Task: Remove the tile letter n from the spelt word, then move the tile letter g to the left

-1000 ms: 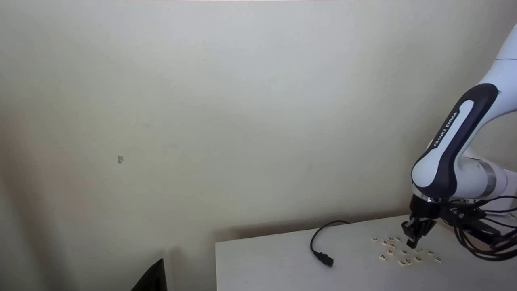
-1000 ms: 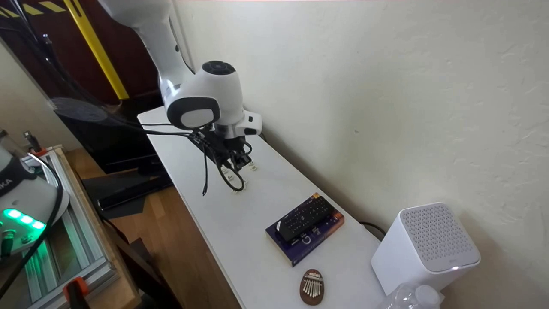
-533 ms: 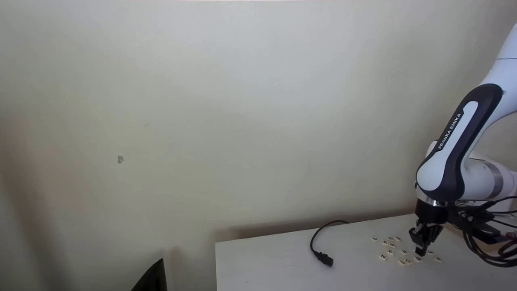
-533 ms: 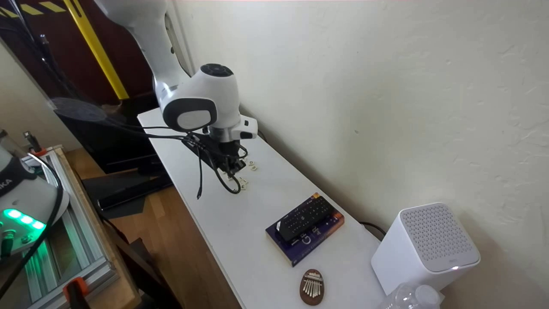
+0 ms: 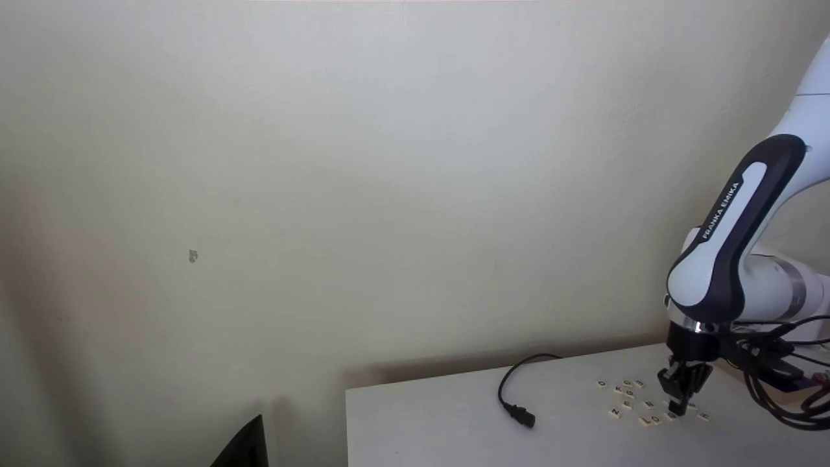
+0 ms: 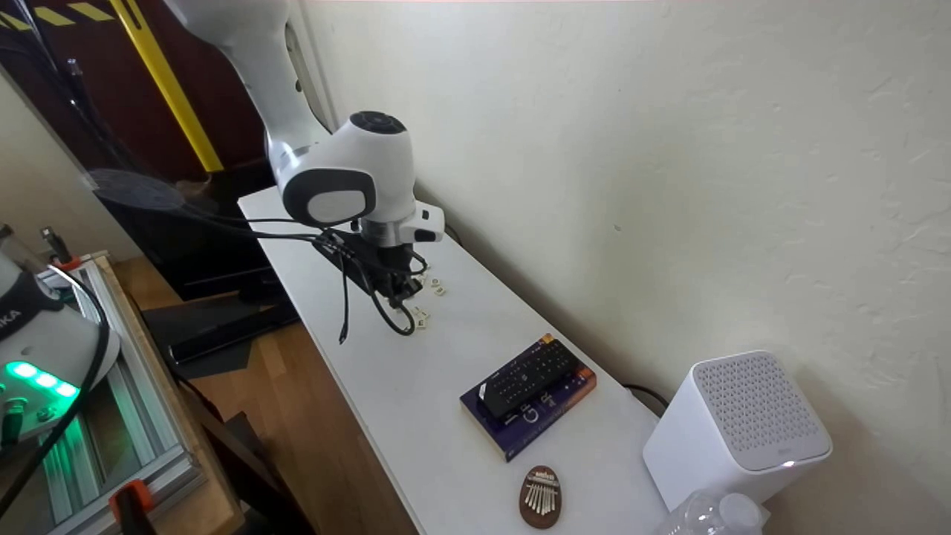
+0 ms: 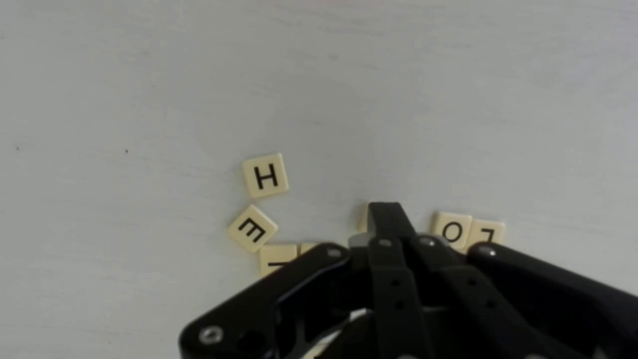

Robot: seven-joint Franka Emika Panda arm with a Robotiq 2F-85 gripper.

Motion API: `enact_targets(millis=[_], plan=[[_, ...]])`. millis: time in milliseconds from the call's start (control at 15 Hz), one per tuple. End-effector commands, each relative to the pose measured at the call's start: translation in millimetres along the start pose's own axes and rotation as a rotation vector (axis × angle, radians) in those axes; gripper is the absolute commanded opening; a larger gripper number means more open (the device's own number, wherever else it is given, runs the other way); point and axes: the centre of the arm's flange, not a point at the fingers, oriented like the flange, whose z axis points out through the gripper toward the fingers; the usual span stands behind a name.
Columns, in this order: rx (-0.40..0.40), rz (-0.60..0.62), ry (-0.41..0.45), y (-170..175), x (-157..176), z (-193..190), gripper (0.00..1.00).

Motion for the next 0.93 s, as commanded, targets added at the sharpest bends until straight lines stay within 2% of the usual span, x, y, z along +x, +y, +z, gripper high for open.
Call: enact_targets(millis=[0,867], plan=[[-0.001,-0.022,-0.026,0,3,-2,0.00],[-0.002,-0.023,-0.044,5,13,2,0.00]])
